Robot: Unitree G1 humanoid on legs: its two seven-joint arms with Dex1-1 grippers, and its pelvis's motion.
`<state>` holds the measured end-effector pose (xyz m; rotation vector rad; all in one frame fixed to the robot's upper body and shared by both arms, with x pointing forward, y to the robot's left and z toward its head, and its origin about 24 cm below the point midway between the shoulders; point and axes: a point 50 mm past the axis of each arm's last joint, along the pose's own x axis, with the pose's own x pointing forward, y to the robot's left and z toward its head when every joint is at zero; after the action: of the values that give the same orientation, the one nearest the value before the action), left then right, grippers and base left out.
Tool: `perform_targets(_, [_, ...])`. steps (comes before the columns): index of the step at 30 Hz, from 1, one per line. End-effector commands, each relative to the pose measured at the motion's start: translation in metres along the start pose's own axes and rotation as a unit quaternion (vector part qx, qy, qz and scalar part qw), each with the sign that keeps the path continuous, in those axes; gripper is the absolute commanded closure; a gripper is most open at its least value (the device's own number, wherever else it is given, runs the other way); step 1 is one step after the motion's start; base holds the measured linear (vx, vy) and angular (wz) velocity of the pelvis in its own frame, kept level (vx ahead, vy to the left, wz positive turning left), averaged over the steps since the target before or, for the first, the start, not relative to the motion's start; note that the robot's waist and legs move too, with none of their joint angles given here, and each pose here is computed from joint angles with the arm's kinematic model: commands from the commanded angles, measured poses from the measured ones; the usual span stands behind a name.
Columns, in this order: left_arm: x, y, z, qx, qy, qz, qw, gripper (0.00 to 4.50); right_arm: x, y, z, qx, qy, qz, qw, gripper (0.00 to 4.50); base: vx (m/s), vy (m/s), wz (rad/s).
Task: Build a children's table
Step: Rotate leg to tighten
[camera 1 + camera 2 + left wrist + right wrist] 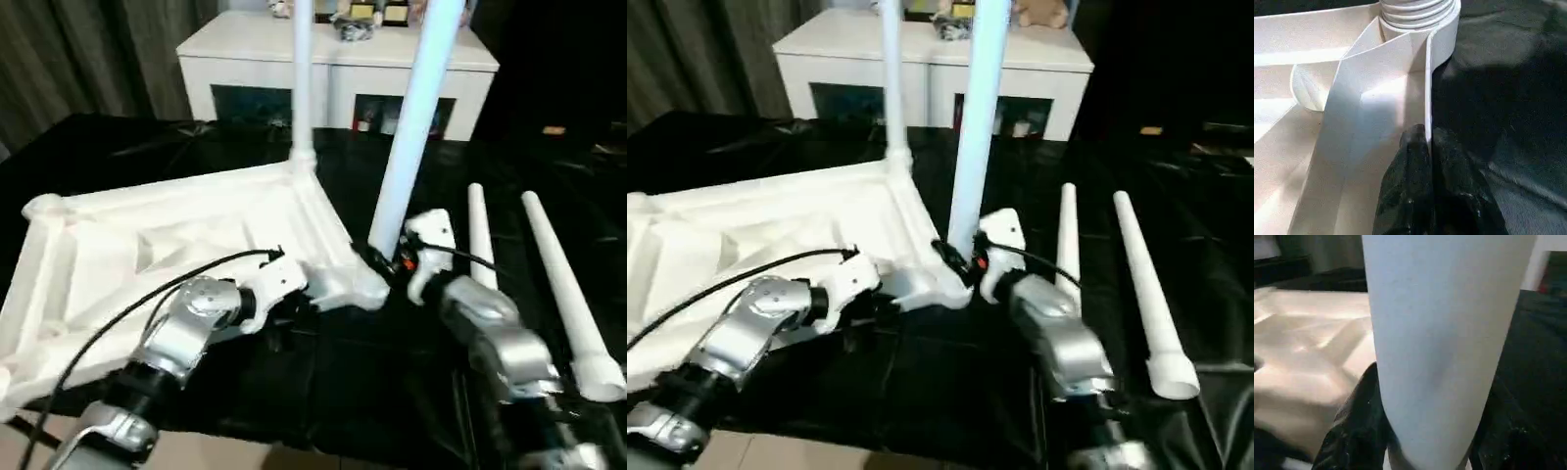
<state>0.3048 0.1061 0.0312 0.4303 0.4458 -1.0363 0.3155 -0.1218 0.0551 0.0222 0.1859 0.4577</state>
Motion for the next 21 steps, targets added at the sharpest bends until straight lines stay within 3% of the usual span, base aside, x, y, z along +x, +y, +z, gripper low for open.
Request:
perform_targets(1, [0.001,0.008,-0.001,-0.048,0.007,0.073,0.996,4.5,-0.023,-0.033,-0.077,0.031,0.178,-0.151,0.972,2.66,-0.061,0.036,-0.02])
perform_targets(7, [0.033,-0.008,0.027,-0.086,-0.011,0.087,0.992,4.5,-0.001,-0.019,-0.079,0.048,0.184,-0.19,0.963,2.66,-0.025,-0.063,0.09])
perform_targets(8, [0.048,-0.018,0.046,-0.071,-0.018,0.083,0.994,4.5,0.01,-0.01,-0.076,0.059,0.183,-0.2,0.961,2.66,-0.019,-0.024,-0.21])
perform_targets(13, [0.067,-0.028,0.084,-0.071,-0.057,0.09,0.992,4.5,0.025,-0.003,-0.068,0.059,0.176,-0.225,0.957,2.66,0.022,0.028,-0.19])
perform_targets(16, [0.072,-0.031,0.097,-0.07,-0.071,0.093,0.991,4.5,0.028,-0.002,-0.069,0.064,0.178,-0.232,0.954,2.66,0.0,0.0,0.0])
perform_targets(21, [0.071,-0.028,0.098,-0.064,-0.076,0.1,0.99,4.5,0.028,-0.003,-0.07,0.066,0.172,-0.237,0.954,2.66,0.0,0.0,0.0])
